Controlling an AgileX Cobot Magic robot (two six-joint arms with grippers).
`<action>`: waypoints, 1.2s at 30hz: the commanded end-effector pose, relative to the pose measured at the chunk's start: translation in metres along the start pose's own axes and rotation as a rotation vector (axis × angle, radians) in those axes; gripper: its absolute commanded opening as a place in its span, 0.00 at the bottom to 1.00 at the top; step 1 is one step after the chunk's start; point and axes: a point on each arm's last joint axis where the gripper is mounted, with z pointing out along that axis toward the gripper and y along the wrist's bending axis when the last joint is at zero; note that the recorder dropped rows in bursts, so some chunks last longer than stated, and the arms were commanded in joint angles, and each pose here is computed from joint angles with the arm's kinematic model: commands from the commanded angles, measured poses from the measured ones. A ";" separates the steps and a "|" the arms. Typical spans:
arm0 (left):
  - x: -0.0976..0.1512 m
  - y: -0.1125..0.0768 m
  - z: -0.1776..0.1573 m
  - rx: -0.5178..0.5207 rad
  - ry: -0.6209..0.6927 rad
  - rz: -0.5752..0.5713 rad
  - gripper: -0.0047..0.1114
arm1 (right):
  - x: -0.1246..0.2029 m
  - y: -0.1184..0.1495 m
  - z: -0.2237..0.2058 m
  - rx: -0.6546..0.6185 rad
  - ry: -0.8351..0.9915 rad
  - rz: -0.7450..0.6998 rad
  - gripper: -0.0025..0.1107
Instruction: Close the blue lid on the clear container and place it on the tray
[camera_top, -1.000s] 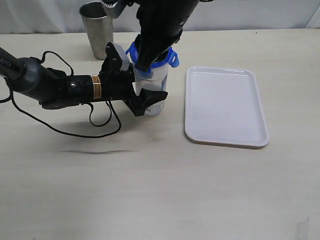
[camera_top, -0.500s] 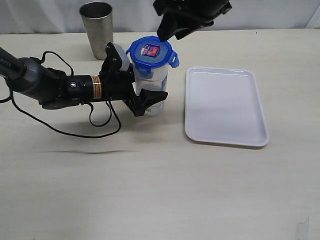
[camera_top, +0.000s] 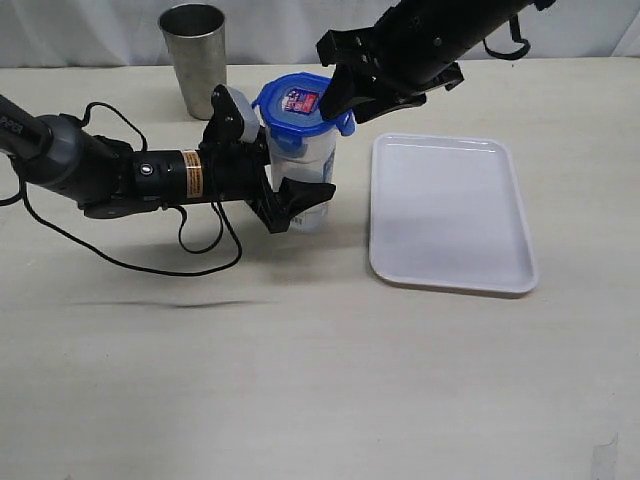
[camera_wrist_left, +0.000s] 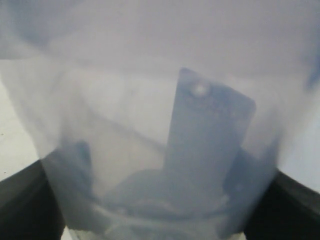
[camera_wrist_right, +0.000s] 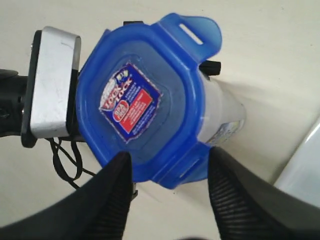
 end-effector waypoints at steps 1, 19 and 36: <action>0.010 -0.005 0.000 0.021 0.059 0.007 0.04 | -0.001 -0.004 0.010 -0.043 -0.010 0.026 0.43; 0.010 -0.006 0.000 0.027 0.060 0.010 0.04 | 0.024 -0.019 0.065 -0.214 0.067 0.143 0.31; 0.005 -0.008 -0.010 0.132 0.105 0.266 0.04 | 0.004 0.004 -0.049 -0.117 -0.278 -0.316 0.52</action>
